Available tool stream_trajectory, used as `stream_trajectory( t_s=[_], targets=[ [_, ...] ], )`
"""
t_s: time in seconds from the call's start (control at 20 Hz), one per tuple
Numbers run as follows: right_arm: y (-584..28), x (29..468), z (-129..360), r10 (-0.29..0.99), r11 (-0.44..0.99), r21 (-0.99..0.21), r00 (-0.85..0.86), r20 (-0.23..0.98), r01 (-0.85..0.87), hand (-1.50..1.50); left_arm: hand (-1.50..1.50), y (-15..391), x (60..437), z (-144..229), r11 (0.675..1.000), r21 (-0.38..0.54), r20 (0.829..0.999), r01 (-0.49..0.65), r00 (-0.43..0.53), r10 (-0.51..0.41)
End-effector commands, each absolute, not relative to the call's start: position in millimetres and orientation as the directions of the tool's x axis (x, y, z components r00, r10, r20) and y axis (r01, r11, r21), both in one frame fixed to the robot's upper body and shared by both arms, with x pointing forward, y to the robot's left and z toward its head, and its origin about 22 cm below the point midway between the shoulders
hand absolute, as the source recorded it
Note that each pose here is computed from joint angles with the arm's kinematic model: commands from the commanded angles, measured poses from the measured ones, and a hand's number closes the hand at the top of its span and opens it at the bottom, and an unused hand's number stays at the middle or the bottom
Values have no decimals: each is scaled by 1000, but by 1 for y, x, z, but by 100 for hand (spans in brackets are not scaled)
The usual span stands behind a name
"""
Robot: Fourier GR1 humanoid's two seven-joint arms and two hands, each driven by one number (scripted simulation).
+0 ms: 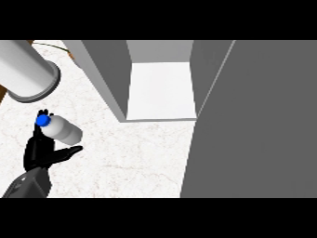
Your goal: Pick up the bottled water, place it into the cabinet and close the cabinet
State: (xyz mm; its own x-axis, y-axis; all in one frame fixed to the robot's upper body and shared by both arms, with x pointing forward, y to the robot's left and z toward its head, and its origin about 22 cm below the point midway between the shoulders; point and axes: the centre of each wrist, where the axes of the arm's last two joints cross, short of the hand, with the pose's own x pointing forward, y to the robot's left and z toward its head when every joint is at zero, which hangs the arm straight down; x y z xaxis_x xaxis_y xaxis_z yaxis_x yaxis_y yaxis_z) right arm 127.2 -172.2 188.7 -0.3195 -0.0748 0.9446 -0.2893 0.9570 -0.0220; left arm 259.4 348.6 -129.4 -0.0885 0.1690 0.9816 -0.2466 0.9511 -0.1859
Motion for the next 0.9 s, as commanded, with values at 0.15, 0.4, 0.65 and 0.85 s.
stream_trajectory(
  t_s=[0.15,0.4,0.65,0.85],
  targets=[
    [-186,108,197,-72,965,-28,-369,927,-260,-150,-150,344,270,-130,942,-240,969,-236,-120,217],
    [-188,90,207,-89,966,-10,-369,925,-259,-150,-150,339,274,-129,927,-308,950,-215,-114,289],
    [-193,100,203,-77,970,-20,-383,920,-241,-150,150,332,285,-124,923,-368,928,-116,-111,356],
    [-206,104,201,-69,972,-28,-397,915,-234,-150,150,312,287,-129,955,-274,955,-116,-153,255]
  ],
)
